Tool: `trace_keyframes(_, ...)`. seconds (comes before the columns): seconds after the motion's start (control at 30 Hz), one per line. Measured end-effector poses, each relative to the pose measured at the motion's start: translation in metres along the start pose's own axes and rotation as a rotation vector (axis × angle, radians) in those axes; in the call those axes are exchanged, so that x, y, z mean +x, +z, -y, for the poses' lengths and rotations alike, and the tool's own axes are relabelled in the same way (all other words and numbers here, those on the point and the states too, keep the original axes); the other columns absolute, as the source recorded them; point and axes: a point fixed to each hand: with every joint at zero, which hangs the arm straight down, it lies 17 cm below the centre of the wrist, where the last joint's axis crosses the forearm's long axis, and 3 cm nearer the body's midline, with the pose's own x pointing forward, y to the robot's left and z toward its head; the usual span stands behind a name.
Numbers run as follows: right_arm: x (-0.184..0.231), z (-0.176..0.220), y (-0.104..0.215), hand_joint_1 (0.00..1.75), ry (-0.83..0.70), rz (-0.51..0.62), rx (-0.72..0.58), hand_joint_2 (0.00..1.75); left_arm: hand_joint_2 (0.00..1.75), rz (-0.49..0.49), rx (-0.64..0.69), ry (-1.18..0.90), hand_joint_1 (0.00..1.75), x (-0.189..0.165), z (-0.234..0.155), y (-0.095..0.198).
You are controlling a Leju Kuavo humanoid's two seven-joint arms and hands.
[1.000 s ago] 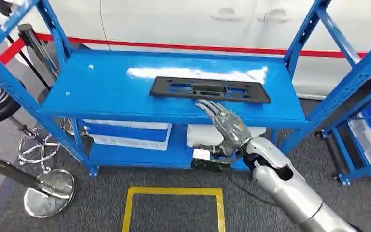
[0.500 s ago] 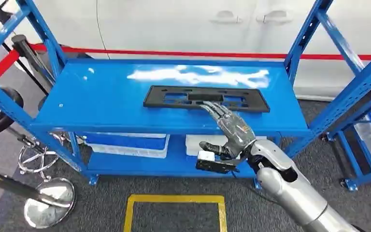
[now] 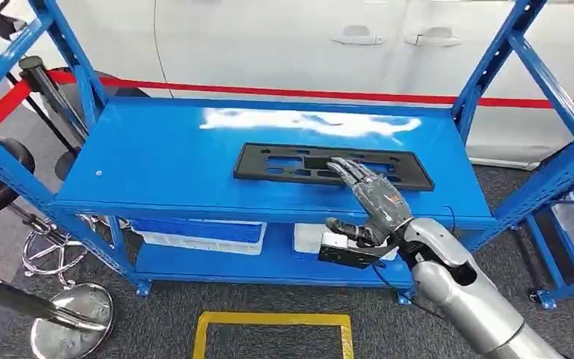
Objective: Take the parts from the cabinet and place them on the table.
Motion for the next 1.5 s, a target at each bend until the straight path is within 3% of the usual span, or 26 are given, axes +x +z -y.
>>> trace_keyframes(0.43,-0.012,-0.011,0.016,0.0,0.061,-0.02,0.038,1.75,0.0,0.017,-0.034,-0.023,0.0,0.016,-0.016,-0.005)
trace_keyframes(0.67,-0.005,-0.041,0.021,0.0,0.072,-0.009,0.108,1.75,0.0,0.025,-0.044,-0.042,0.0,0.018,-0.018,-0.006)
trace_keyframes(1.5,0.014,-0.091,0.014,0.0,0.083,-0.025,0.16,1.75,0.0,0.062,-0.057,-0.043,0.0,0.03,-0.006,-0.001)
